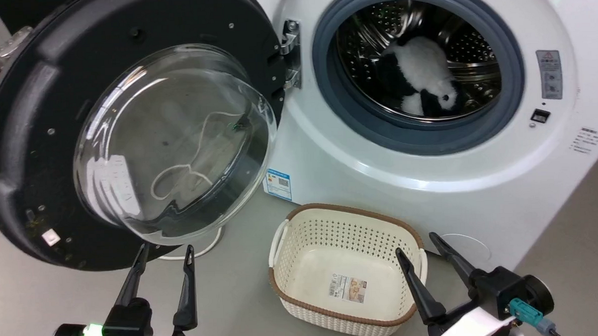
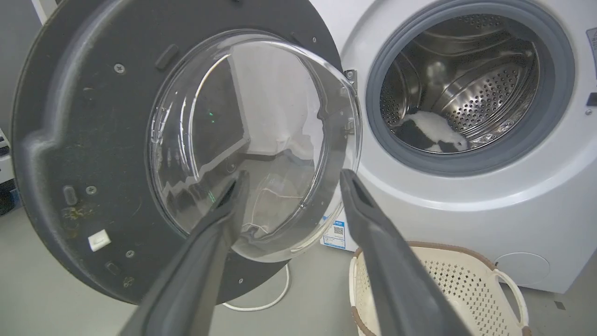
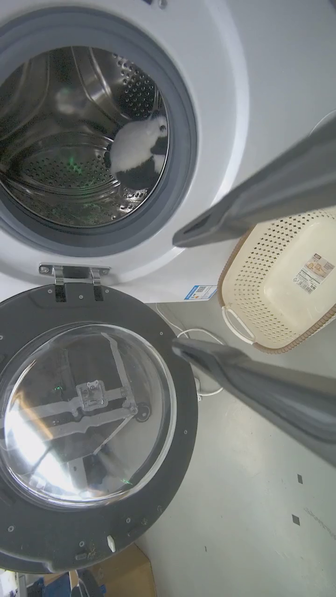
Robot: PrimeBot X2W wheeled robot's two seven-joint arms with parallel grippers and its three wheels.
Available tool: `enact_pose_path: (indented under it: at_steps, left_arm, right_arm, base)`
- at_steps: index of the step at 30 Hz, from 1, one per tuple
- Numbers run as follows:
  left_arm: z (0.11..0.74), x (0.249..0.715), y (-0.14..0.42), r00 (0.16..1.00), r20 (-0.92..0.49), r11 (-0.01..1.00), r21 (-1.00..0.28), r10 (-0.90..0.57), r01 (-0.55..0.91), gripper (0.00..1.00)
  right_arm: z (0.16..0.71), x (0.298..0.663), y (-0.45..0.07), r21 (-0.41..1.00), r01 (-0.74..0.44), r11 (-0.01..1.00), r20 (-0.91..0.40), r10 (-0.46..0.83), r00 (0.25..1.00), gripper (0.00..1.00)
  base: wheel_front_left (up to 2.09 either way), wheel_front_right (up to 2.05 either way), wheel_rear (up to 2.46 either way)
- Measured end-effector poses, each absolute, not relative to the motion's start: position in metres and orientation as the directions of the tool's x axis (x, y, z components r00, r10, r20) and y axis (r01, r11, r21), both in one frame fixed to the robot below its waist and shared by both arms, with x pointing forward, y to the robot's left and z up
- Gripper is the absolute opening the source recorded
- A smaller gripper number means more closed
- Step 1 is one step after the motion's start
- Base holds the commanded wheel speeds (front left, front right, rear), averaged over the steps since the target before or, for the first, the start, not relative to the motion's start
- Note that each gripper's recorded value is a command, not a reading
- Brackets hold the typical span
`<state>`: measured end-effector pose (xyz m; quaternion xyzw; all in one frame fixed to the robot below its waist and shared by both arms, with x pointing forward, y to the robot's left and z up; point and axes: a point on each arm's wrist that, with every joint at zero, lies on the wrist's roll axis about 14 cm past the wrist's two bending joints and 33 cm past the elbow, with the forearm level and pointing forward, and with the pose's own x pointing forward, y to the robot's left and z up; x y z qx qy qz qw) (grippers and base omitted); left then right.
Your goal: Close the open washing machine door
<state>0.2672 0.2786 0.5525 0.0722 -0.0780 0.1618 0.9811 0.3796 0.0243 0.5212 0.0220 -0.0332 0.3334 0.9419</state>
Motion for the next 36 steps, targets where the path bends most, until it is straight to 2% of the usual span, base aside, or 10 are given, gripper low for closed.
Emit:
enact_pose_path:
  at_steps: [14, 15, 21, 24, 27, 30, 34, 36]
  left_arm:
    - [0.552, 0.248, 0.290, 0.915, 0.190, 0.919, 0.107, 0.357, -0.380, 1.00]
    - [0.555, 0.242, 0.296, 0.902, 0.204, 0.913, 0.072, 0.381, -0.401, 0.00]
    - [0.573, 0.233, 0.313, 0.866, 0.260, 0.898, -0.017, 0.428, -0.439, 0.00]
    - [0.595, 0.224, 0.339, 0.791, 0.331, 0.857, -0.210, 0.515, -0.470, 0.00]
    - [0.623, 0.223, 0.361, 0.757, 0.410, 0.860, -0.212, 0.509, -0.464, 0.00]
    - [0.653, 0.215, 0.400, 0.684, 0.474, 0.831, -0.278, 0.555, -0.481, 0.00]
    - [0.680, 0.216, 0.460, 0.642, 0.444, 0.780, -0.384, 0.625, -0.494, 0.00]
    - [0.684, 0.222, 0.487, 0.646, 0.384, 0.747, -0.435, 0.659, -0.503, 0.00]
  right_arm:
    - [0.517, 0.374, 0.047, 0.020, -0.684, 0.729, 0.079, 0.681, 0.728, 1.00]
    - [0.516, 0.373, 0.053, 0.022, -0.699, 0.715, 0.083, 0.695, 0.714, 1.00]
    - [0.509, 0.374, 0.060, 0.032, -0.714, 0.699, 0.076, 0.710, 0.700, 1.00]
    - [0.505, 0.378, 0.060, 0.039, -0.714, 0.699, 0.073, 0.710, 0.700, 1.00]
    - [0.500, 0.381, 0.060, 0.041, -0.715, 0.698, 0.066, 0.712, 0.699, 1.00]
    - [0.494, 0.381, 0.063, 0.047, -0.723, 0.689, 0.059, 0.721, 0.690, 1.00]
    - [0.483, 0.383, 0.061, 0.063, -0.726, 0.685, 0.044, 0.725, 0.688, 1.00]
    - [0.478, 0.387, 0.057, 0.067, -0.719, 0.692, 0.037, 0.718, 0.695, 1.00]
  base:
    - [0.00, 0.00, 0.00]
    - [0.00, 0.00, 0.00]
    - [0.00, 0.00, 0.00]
    - [0.00, 0.00, 0.00]
    - [0.00, 0.00, 0.00]
    - [0.00, 0.00, 0.00]
    - [0.00, 0.00, 0.00]
    - [0.00, 0.00, 0.00]
